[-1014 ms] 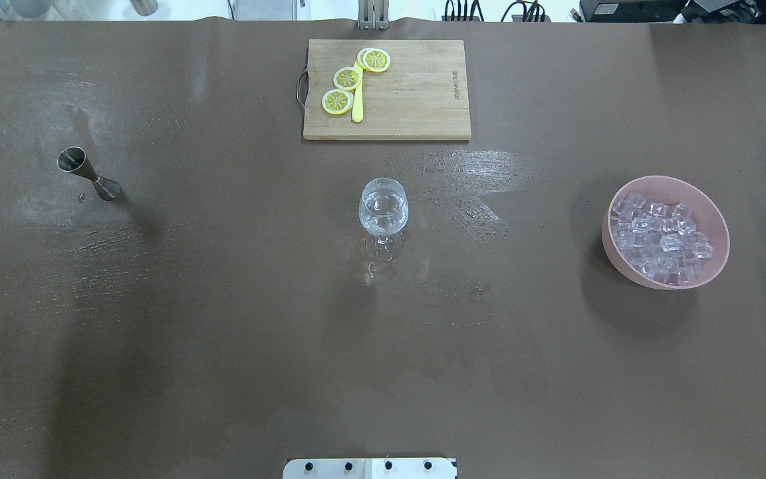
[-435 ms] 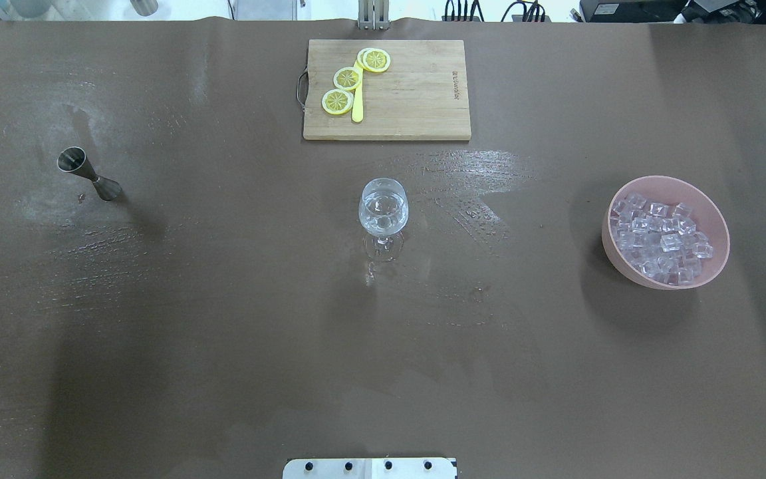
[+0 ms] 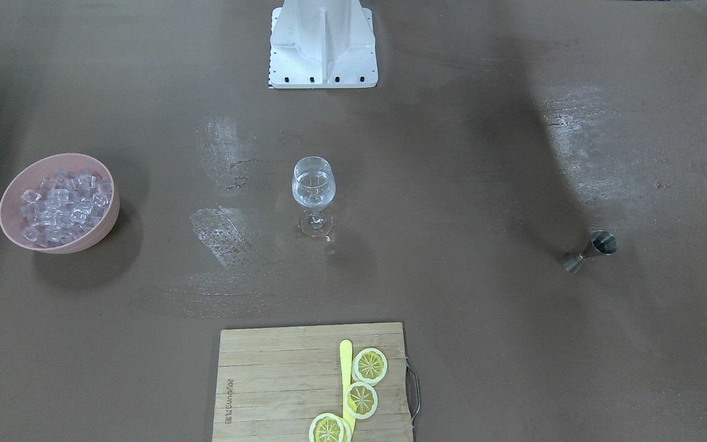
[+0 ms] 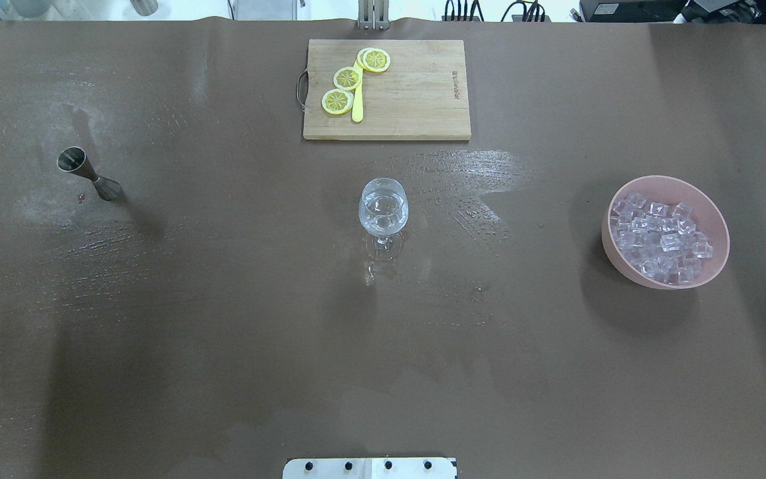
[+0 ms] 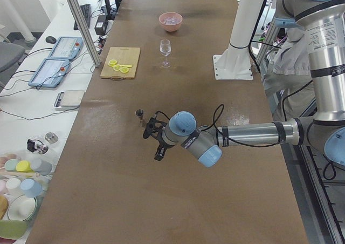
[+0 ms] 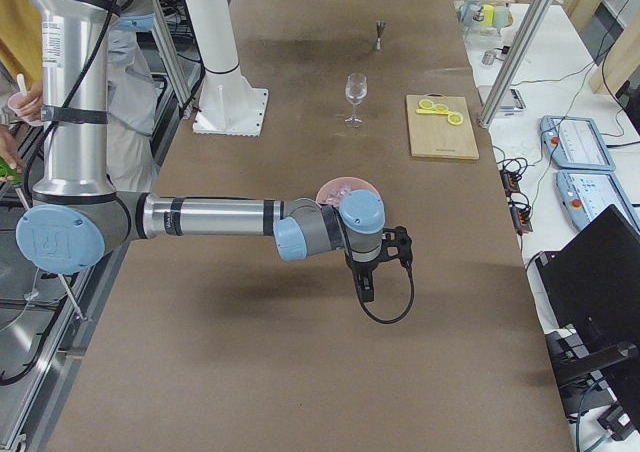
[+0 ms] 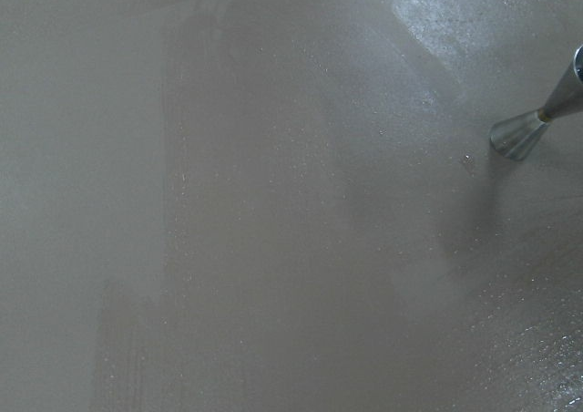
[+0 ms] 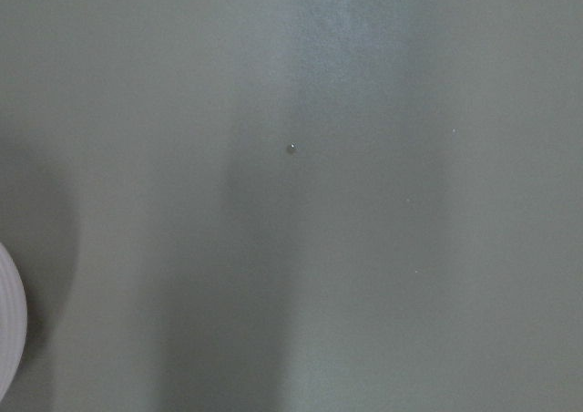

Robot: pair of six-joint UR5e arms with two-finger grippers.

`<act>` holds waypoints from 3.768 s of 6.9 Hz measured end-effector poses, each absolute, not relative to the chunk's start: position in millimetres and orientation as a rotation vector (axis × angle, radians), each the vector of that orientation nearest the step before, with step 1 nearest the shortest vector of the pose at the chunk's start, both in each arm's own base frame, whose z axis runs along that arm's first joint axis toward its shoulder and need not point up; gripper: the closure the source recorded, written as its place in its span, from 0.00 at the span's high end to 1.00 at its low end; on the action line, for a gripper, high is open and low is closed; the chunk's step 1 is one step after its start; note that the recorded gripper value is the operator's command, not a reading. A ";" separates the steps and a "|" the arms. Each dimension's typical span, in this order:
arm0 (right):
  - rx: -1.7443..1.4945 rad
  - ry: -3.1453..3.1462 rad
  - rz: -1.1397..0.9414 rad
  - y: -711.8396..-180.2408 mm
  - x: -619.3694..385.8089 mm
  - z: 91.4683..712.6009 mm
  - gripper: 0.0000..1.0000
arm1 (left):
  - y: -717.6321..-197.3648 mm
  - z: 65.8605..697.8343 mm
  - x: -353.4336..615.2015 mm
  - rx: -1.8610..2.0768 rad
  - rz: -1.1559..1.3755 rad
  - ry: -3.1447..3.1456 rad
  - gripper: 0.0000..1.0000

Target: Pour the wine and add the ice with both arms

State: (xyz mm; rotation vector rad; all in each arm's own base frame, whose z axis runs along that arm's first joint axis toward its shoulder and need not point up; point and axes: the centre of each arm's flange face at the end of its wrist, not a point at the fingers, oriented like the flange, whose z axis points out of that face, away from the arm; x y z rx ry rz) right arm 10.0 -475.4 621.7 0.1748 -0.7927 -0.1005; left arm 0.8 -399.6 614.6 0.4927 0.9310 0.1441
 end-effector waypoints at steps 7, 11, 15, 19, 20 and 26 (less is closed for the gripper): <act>0.197 -0.818 -0.046 -454.6 0.2 589.4 0.99 | -474.0 633.1 76.4 0.849 0.337 0.923 0.98; 0.197 -0.817 -0.061 -456.3 -9.2 584.6 1.00 | -480.3 626.4 154.3 0.945 0.465 0.965 0.97; 0.207 -0.817 -0.068 -457.9 -10.7 578.3 1.00 | -486.8 609.7 213.6 1.032 0.515 0.971 0.97; 0.214 -0.819 -0.071 -456.9 -11.1 574.1 0.99 | -491.8 617.0 221.6 1.044 0.434 0.988 0.98; 0.215 -0.819 -0.071 -456.5 -11.0 573.4 1.00 | -490.4 618.2 228.3 1.039 0.395 0.995 0.98; 0.222 -0.820 -0.072 -452.3 -10.3 568.3 1.00 | -485.9 612.3 263.6 1.085 0.343 1.008 0.97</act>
